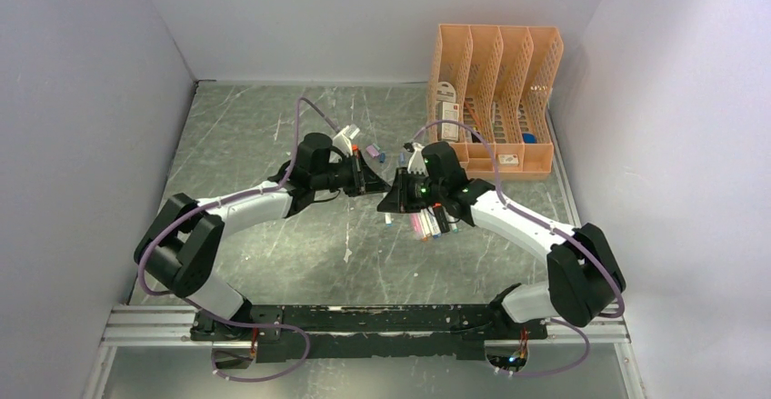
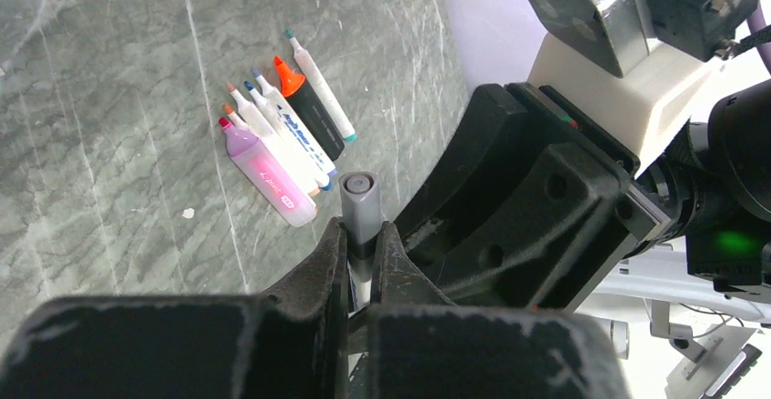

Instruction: Open the pen caps

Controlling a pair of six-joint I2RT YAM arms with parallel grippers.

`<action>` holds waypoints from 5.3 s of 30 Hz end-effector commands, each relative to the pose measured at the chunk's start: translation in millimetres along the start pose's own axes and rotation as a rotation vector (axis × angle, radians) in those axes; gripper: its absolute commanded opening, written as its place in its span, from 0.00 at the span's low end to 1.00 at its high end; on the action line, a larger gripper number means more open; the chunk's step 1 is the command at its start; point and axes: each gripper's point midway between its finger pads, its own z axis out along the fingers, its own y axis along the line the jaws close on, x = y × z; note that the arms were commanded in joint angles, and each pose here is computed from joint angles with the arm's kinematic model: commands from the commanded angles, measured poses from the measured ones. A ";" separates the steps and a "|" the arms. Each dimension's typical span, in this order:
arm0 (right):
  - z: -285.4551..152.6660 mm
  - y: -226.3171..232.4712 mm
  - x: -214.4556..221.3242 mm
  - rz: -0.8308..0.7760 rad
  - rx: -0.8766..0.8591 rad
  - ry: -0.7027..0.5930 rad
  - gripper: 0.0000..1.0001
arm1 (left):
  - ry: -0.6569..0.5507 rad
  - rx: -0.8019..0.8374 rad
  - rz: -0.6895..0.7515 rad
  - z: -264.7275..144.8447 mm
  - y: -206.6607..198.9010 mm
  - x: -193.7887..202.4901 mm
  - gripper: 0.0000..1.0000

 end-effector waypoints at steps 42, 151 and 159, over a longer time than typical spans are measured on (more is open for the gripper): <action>30.9 39.0 -11.5 -0.088 -0.074 0.031 0.00 | -0.123 -0.108 0.030 -36.8 30.1 -35.2 0.07; -54.4 -97.5 -6.9 -0.080 0.519 -0.079 0.69 | -0.053 -0.742 0.032 -9.1 234.5 -136.4 0.16; -53.5 -102.2 -7.0 -0.069 0.510 -0.075 0.69 | -0.030 -0.748 0.034 -4.5 235.1 -134.3 0.19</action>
